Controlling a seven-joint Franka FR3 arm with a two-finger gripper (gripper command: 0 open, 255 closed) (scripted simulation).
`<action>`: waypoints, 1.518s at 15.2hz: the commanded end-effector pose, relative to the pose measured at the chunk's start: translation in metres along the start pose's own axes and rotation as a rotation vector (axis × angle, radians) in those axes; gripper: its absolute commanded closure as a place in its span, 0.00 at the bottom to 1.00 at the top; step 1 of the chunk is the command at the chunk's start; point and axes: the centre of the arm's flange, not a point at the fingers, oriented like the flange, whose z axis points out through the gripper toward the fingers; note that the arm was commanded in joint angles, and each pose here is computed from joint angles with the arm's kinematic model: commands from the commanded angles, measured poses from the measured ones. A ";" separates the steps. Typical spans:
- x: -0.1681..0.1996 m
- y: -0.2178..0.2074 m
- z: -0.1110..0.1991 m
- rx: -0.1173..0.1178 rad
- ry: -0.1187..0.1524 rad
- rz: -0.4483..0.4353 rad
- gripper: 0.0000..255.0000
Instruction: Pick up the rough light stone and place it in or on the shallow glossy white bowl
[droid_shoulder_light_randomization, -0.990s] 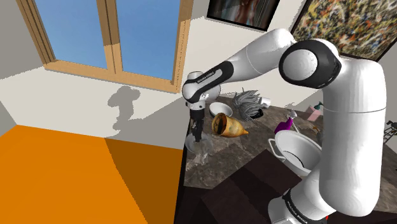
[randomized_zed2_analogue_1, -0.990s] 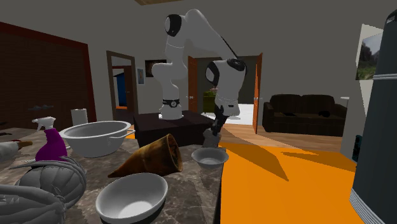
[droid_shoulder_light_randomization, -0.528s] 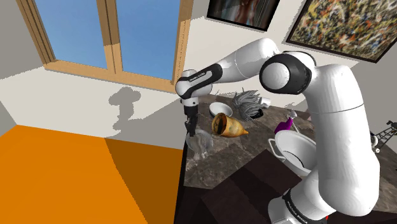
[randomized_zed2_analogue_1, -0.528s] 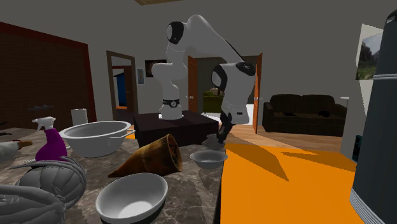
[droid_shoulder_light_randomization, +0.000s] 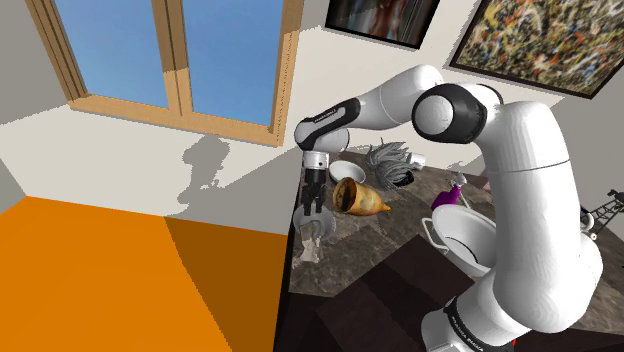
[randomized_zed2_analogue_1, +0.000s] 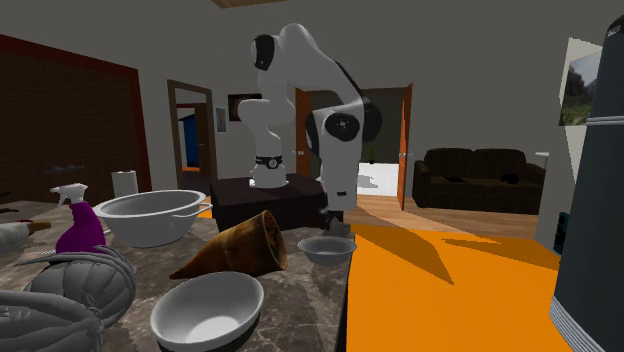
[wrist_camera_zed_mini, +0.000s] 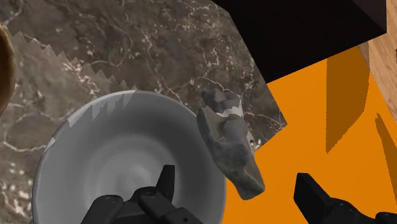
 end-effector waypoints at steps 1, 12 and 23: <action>-0.003 0.005 0.008 0.030 0.002 0.013 0.00; -0.003 0.004 0.038 0.030 0.002 0.013 0.00; -0.003 0.004 0.038 0.030 0.002 0.013 1.00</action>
